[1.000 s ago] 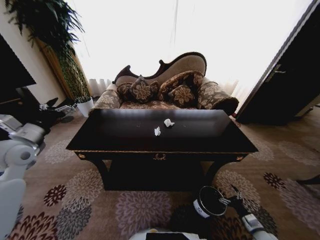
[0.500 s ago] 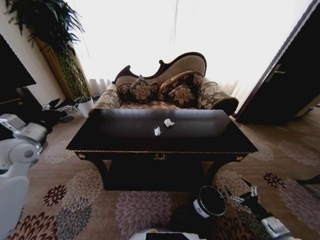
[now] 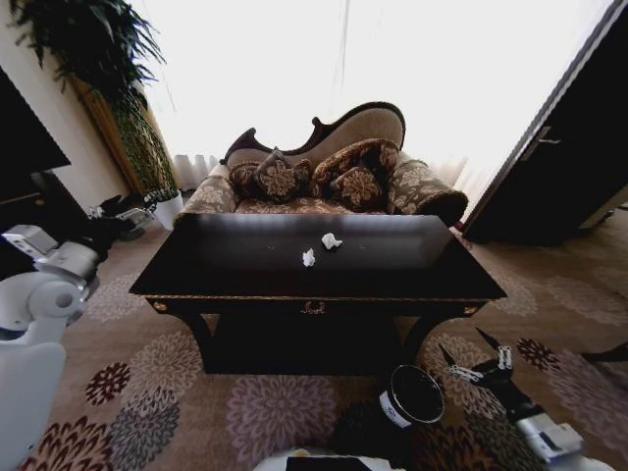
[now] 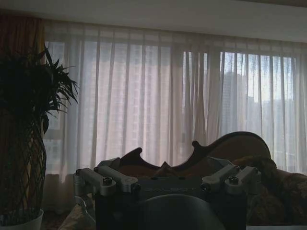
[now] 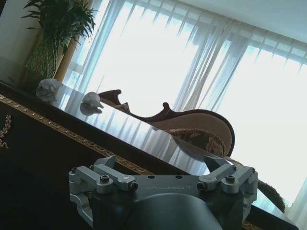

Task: Move to the front of the table and place the trash on the table into the trash bin.

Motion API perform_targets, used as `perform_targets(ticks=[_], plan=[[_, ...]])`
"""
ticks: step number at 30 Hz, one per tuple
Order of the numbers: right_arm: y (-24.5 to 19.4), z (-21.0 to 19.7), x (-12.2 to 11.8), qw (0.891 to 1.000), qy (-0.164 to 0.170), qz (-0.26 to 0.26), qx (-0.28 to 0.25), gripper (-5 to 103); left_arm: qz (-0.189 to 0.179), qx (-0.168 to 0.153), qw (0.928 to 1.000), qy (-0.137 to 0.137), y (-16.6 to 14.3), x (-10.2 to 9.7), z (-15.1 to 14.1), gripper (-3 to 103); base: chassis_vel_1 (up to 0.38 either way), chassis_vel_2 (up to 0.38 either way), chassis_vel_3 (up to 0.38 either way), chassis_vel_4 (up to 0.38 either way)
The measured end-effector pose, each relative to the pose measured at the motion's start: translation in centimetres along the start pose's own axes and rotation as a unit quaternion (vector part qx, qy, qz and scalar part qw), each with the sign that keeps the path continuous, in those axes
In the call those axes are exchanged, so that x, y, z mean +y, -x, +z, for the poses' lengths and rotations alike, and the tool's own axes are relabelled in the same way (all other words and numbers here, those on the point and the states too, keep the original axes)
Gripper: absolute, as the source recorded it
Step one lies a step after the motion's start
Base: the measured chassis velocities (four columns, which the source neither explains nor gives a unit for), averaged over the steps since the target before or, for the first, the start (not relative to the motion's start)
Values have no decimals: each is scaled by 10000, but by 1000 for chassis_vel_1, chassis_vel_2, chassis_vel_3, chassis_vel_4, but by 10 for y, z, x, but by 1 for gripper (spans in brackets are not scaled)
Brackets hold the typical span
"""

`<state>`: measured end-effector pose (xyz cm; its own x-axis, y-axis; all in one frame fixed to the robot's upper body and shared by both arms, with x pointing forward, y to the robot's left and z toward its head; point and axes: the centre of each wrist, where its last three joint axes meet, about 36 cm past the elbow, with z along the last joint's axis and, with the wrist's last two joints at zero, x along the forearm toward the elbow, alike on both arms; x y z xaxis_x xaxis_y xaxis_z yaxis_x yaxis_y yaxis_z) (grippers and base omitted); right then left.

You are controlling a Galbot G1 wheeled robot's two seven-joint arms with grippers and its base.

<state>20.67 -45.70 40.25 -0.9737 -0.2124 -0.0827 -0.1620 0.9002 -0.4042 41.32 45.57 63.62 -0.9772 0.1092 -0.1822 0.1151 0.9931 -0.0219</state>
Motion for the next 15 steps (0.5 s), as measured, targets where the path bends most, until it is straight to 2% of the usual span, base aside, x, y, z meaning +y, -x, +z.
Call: perform_targets(ticks=[3, 6, 15], plan=[[12, -21, 0, 9993, 85, 148, -342, 100, -37, 5, 10000, 31, -1, 3, -1, 100, 0, 0, 0, 0], [17, -30, 1, 9986, 141, 181, -469, 100, -39, 6, 10000, 32, -1, 4, -1, 100, 0, 0, 0, 0], [54, -73, 14, 9930, 634, 272, -956, 100, -35, 35, 10000, 3, -1, 2, 3, 100, 0, 0, 0, 0]])
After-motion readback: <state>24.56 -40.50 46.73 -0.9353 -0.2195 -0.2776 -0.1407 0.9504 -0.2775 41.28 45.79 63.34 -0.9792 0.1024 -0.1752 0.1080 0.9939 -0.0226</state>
